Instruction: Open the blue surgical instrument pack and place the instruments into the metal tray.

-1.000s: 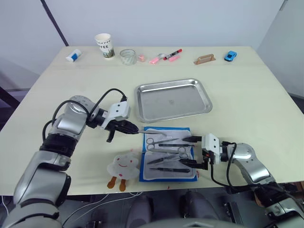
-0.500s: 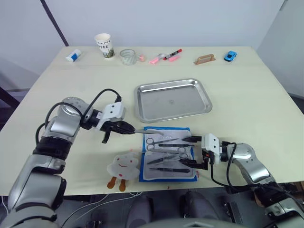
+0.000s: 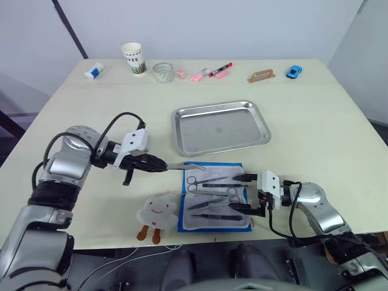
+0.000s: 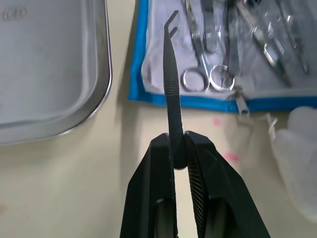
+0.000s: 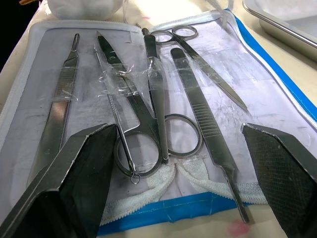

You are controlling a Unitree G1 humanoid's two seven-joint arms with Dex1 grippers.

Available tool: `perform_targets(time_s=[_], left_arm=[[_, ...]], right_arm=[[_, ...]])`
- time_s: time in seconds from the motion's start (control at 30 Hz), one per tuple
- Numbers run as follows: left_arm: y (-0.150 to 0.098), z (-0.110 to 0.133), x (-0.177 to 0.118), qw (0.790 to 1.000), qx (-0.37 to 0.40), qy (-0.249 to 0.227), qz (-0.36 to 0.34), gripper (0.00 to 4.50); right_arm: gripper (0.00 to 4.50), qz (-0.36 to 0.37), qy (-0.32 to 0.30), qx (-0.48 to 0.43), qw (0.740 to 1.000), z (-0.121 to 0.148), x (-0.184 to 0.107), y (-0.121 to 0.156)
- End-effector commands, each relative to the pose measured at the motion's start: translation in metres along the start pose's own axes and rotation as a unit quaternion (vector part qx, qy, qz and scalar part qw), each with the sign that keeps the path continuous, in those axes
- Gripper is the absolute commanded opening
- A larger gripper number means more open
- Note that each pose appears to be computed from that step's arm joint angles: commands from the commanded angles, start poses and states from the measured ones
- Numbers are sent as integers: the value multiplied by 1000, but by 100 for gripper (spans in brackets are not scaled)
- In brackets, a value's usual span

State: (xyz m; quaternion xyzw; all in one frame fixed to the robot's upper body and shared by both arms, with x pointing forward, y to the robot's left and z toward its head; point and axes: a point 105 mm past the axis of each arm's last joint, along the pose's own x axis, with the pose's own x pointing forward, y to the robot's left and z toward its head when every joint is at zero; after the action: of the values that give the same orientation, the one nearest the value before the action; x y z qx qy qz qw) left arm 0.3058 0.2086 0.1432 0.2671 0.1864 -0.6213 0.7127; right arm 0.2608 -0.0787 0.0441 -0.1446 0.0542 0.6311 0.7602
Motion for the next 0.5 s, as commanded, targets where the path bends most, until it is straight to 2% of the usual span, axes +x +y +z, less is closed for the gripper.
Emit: perform_targets(time_s=[0.03, 0.17, 0.3, 0.4, 0.5], left_arm=[[0, 20, -8, 999, 5, -42, 11, 4], [-3, 33, -11, 995, -19, -95, 31, 4], [10, 50, -8, 980, -42, -159, 112, 4], [21, 63, 0, 955, -82, -208, 194, 4], [28, 68, 7, 933, -121, -223, 255, 4]], right_arm=[[439, 0, 123, 65, 990, -62, -8, 17], [439, -1, 123, 66, 990, -62, -8, 18], [439, -5, 117, 72, 991, -62, -7, 18], [439, -3, 119, 70, 990, -62, -7, 18], [439, -1, 120, 69, 990, -62, -7, 18]])
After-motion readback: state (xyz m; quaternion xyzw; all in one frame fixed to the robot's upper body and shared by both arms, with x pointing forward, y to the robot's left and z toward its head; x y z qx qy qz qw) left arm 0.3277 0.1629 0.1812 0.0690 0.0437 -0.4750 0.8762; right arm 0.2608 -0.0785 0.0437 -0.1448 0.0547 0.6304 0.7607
